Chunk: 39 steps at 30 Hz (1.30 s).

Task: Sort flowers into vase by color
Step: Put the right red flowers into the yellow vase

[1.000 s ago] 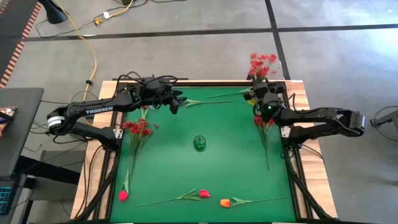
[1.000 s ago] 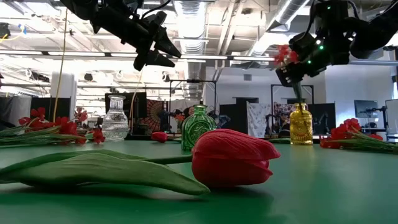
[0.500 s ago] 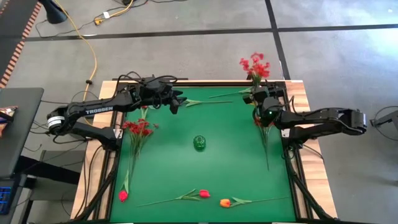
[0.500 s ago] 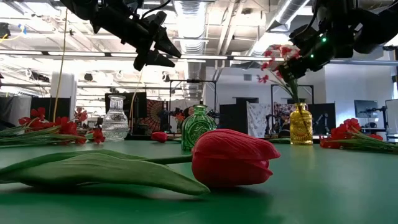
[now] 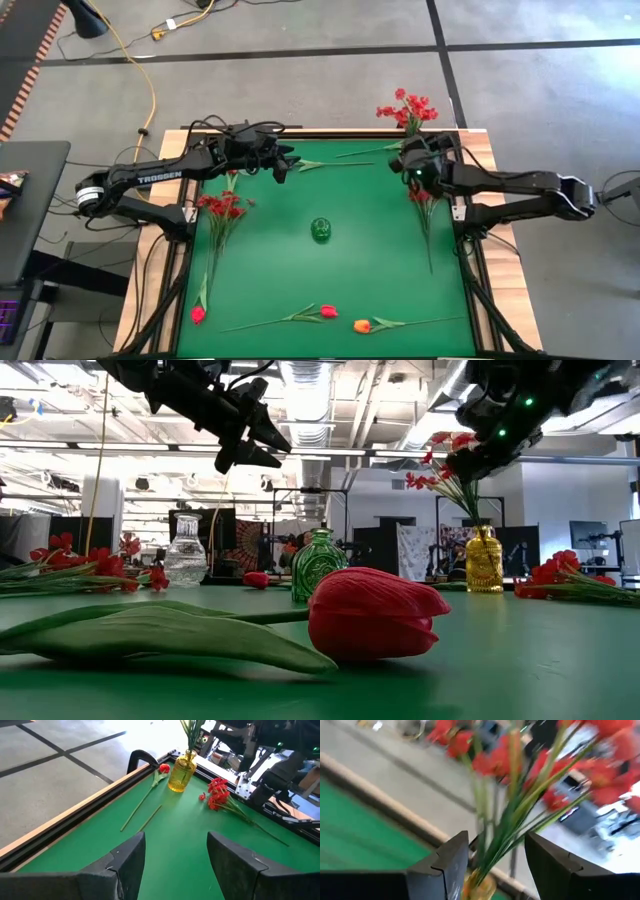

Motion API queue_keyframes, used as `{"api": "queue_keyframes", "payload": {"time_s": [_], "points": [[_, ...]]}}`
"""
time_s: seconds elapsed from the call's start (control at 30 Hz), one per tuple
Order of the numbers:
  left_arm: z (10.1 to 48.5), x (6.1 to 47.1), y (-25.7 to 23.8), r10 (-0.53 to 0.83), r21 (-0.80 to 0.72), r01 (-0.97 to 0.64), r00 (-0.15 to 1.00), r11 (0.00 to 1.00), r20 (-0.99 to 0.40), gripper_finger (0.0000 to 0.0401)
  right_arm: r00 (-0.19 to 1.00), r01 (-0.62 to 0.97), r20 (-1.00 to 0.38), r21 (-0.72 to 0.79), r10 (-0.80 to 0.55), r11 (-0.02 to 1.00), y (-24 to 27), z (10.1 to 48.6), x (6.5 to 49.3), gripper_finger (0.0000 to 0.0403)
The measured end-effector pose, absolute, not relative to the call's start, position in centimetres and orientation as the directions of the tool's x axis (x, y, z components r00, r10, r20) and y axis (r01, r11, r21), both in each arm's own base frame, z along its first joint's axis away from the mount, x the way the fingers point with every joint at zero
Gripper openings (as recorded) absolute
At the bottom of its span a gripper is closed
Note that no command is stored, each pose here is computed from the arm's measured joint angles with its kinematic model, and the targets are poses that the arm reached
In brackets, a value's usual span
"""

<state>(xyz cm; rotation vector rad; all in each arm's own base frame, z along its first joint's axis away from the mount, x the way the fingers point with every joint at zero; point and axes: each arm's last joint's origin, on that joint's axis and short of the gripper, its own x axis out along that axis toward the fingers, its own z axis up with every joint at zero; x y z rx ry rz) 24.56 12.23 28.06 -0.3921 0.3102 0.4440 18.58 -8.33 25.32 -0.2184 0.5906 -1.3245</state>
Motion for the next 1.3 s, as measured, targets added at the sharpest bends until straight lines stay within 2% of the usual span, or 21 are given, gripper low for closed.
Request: {"api": "queue_keyframes", "payload": {"time_s": [0.17,0.3,0.47,0.6,0.73,1.03,1.3], "points": [[28.1,24.6,12.2,0.353,-0.295,-0.469,0.859,0.832,-0.371,0.0200,0.179,0.821,-0.458,-0.419,-0.871,0.389,-7.8,26.2,18.1,0.0220],[28.1,24.6,12.2,0.352,-0.295,-0.469,0.859,0.833,-0.371,0.0200,0.262,0.798,-0.634,-0.282,-0.728,0.533,-7.2,27.3,17.7,0.0220],[28.1,24.6,12.2,0.352,-0.295,-0.468,0.859,0.833,-0.371,0.0200,0.294,0.816,-0.777,-0.099,-0.556,0.570,-6.3,28.5,17.0,0.0219],[28.1,24.6,12.2,0.352,-0.294,-0.468,0.859,0.833,-0.371,0.0200,0.318,0.852,-0.863,0.078,-0.393,0.518,-5.7,28.5,16.6,0.0217],[28.1,24.6,12.2,0.351,-0.295,-0.467,0.860,0.834,-0.371,0.0200,0.313,0.896,-0.929,0.221,-0.196,0.385,-4.8,26.6,16.3,0.0212],[28.1,24.6,12.1,0.303,-0.283,-0.416,0.879,0.864,-0.367,0.0200,0.149,0.977,-0.982,0.128,-0.118,0.170,-2.9,21.1,15.0,0.0195],[28.1,24.6,12.1,0.303,-0.282,-0.416,0.879,0.865,-0.367,0.0200,0.065,0.991,-0.994,0.053,-0.092,0.121,-2.5,18.5,13.9,0.0192]]}}
